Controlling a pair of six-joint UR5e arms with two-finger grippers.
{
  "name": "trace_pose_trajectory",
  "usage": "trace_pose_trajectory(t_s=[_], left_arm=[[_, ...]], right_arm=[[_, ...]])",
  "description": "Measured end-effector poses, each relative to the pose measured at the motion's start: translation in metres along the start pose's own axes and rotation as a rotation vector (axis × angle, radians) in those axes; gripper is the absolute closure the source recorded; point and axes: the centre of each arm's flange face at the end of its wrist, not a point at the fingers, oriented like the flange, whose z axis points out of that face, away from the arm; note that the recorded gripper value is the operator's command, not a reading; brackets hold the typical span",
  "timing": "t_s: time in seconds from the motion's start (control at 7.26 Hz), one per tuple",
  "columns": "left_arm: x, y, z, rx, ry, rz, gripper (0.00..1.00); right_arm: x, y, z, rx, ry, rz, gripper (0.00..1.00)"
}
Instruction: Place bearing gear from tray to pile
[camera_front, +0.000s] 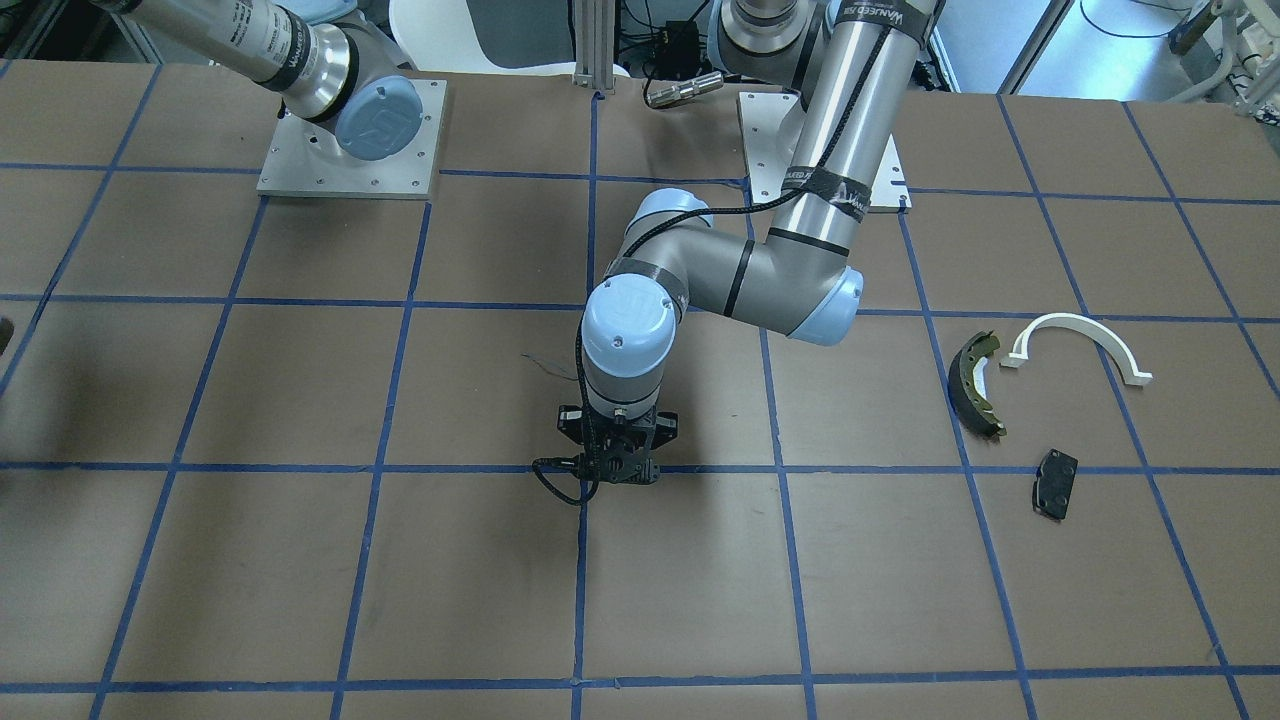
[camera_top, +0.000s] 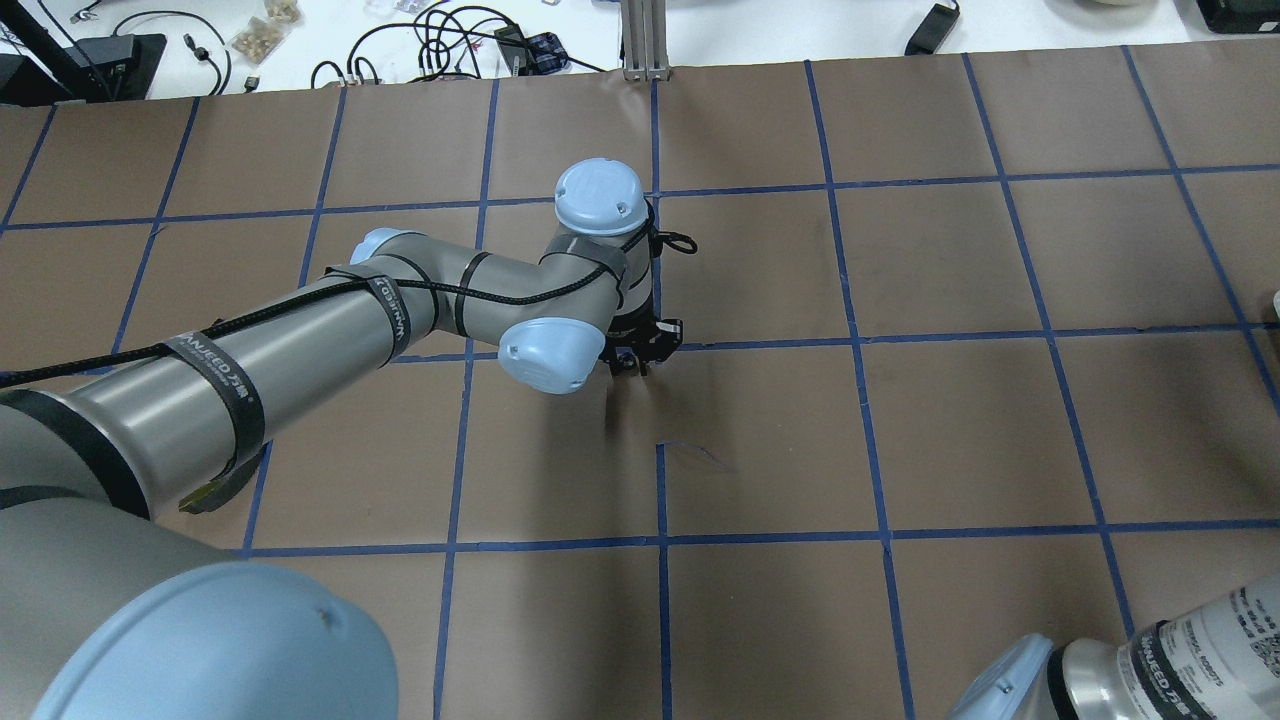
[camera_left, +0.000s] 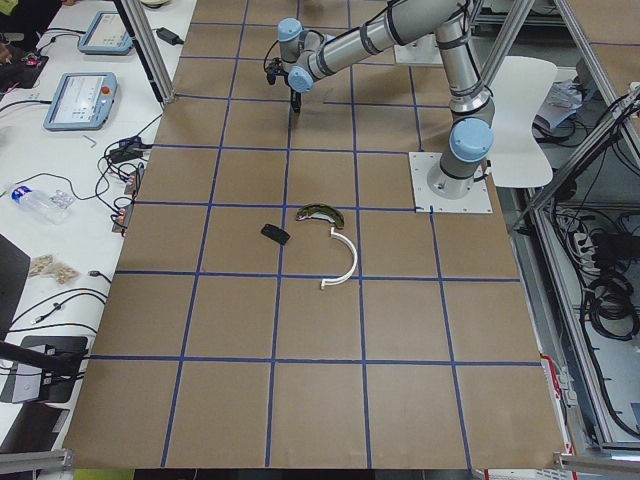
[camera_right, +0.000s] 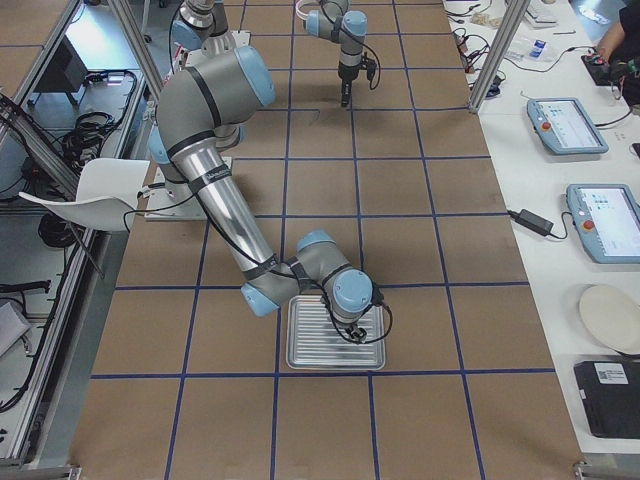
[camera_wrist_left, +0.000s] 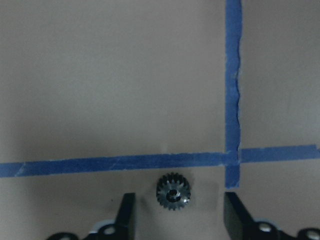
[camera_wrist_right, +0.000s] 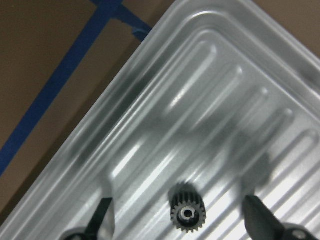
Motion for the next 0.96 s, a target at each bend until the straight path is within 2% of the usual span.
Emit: trace_pose_trajectory(t_s=[0.28, 0.41, 0.69, 0.96], left_arm=[[-0.013, -0.005, -0.011, 0.019, -0.002, 0.021, 1.0], [-0.028, -0.011, -0.019, 0.028, -0.002, 0.01, 1.0], [-0.101, -0.029, -0.047, 0.043, -0.04, -0.018, 1.0], [-0.232, -0.034, -0.07, 0.031, -0.104, -0.019, 1.0]], right_arm=[[0.0, 0.0, -0.001, -0.001, 0.006, 0.003, 0.81], [0.0, 0.0, -0.001, -0.001, 0.006, 0.002, 0.89], [0.0, 0.001, -0.001, -0.013, 0.002, -0.002, 0.92], [-0.001, 0.002, -0.007, -0.04, 0.009, 0.001, 0.92]])
